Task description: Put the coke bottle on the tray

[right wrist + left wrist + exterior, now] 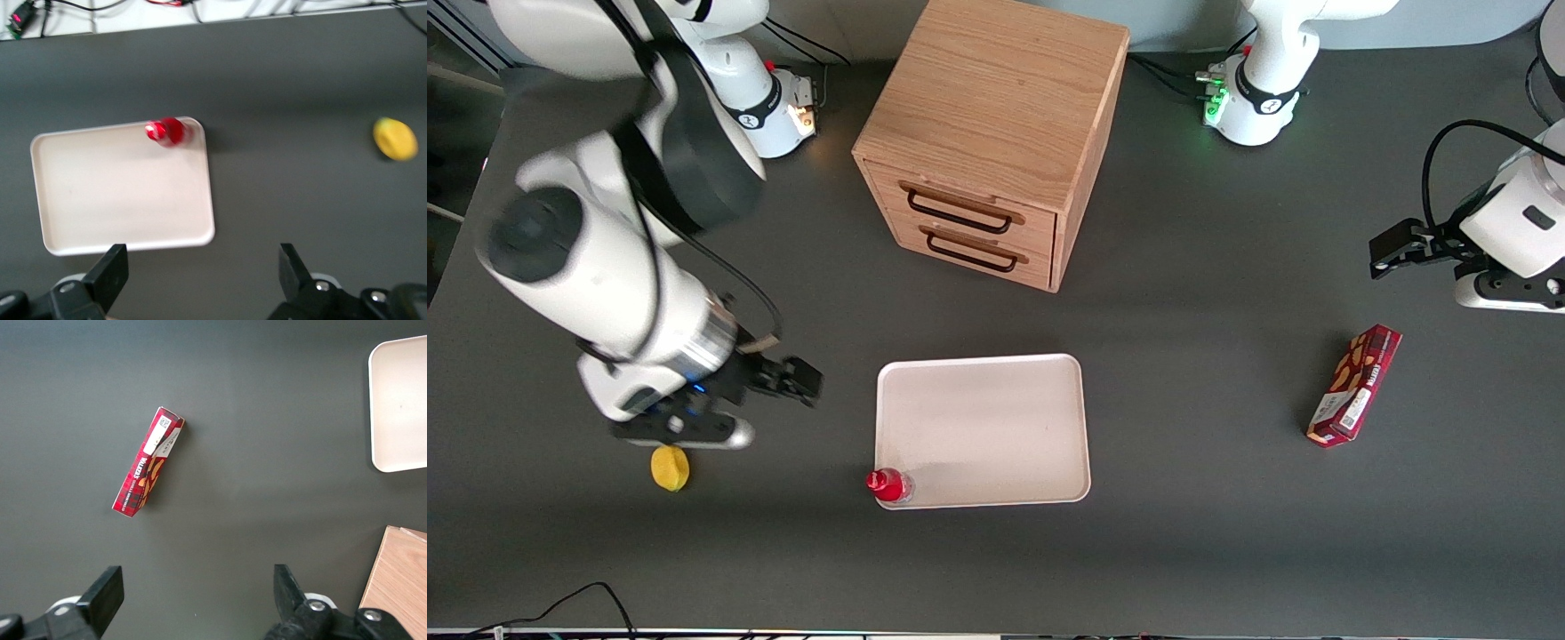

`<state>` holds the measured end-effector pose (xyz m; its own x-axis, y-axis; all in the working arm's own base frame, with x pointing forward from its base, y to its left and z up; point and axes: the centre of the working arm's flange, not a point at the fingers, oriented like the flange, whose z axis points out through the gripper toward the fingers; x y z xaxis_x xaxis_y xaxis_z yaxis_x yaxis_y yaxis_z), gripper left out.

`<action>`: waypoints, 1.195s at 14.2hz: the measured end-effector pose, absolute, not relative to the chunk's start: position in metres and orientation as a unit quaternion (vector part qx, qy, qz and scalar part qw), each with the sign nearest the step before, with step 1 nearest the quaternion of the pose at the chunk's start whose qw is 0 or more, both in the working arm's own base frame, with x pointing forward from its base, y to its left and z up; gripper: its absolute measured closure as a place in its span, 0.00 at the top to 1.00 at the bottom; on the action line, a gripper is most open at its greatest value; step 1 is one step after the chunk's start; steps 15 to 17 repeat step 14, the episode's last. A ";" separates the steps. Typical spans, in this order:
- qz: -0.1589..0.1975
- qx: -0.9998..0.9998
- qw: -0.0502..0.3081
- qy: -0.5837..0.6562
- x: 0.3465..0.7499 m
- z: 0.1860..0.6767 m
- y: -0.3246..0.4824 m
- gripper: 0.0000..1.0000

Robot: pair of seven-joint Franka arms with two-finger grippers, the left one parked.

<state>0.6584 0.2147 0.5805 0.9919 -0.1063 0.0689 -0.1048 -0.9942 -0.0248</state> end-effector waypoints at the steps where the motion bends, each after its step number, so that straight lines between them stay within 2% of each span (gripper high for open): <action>1: -0.025 -0.998 0.002 0.065 0.645 0.604 0.195 1.00; 5: -0.025 -0.996 -0.014 0.087 0.597 0.660 0.135 1.00; 11: -0.037 -0.995 -0.021 0.090 0.504 0.682 0.086 1.00; 13: -0.038 -0.995 -0.025 0.090 0.491 0.682 0.086 1.00; 17: -0.041 -0.995 -0.024 0.092 0.491 0.682 0.084 1.00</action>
